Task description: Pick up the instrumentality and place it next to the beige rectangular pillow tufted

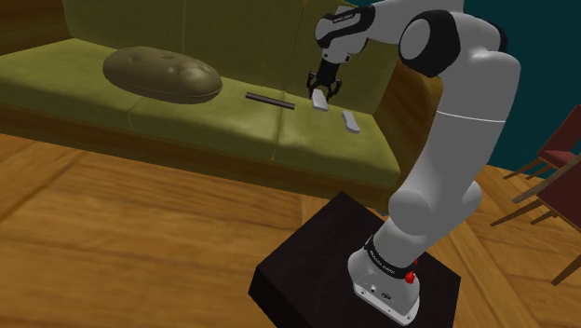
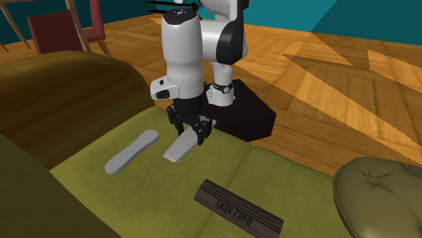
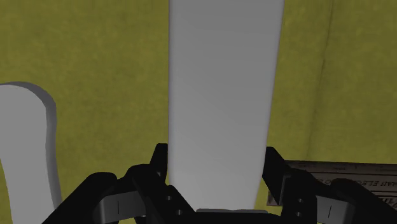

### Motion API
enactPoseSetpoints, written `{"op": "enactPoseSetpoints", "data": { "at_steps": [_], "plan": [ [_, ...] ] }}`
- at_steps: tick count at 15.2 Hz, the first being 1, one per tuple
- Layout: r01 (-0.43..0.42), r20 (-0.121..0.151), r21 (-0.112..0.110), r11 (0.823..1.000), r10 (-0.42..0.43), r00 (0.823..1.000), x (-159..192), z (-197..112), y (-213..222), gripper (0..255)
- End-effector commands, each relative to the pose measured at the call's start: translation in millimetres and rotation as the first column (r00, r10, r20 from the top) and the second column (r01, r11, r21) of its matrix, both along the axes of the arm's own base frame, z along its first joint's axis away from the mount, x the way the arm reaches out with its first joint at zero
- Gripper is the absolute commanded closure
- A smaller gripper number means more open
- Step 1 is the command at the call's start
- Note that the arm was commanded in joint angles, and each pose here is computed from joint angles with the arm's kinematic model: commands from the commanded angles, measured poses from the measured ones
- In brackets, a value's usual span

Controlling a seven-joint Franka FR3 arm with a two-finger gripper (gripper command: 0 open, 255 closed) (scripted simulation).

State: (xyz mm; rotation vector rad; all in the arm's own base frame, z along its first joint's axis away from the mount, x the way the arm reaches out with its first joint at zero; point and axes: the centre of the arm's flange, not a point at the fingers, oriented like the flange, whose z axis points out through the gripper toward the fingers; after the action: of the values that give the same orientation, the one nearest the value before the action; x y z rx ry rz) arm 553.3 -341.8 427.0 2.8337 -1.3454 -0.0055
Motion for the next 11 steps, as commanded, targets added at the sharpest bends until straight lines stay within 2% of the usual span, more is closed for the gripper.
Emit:
{"op": "enactPoseSetpoints", "data": {
  "at_steps": [1,11],
  "plan": [
    [0.0,0.0,0.0,1.0,0.0,1.0,-1,11,0,255],
    [0.0,0.0,0.0,1.0,0.0,1.0,-1,64,0,255]
  ]
}}
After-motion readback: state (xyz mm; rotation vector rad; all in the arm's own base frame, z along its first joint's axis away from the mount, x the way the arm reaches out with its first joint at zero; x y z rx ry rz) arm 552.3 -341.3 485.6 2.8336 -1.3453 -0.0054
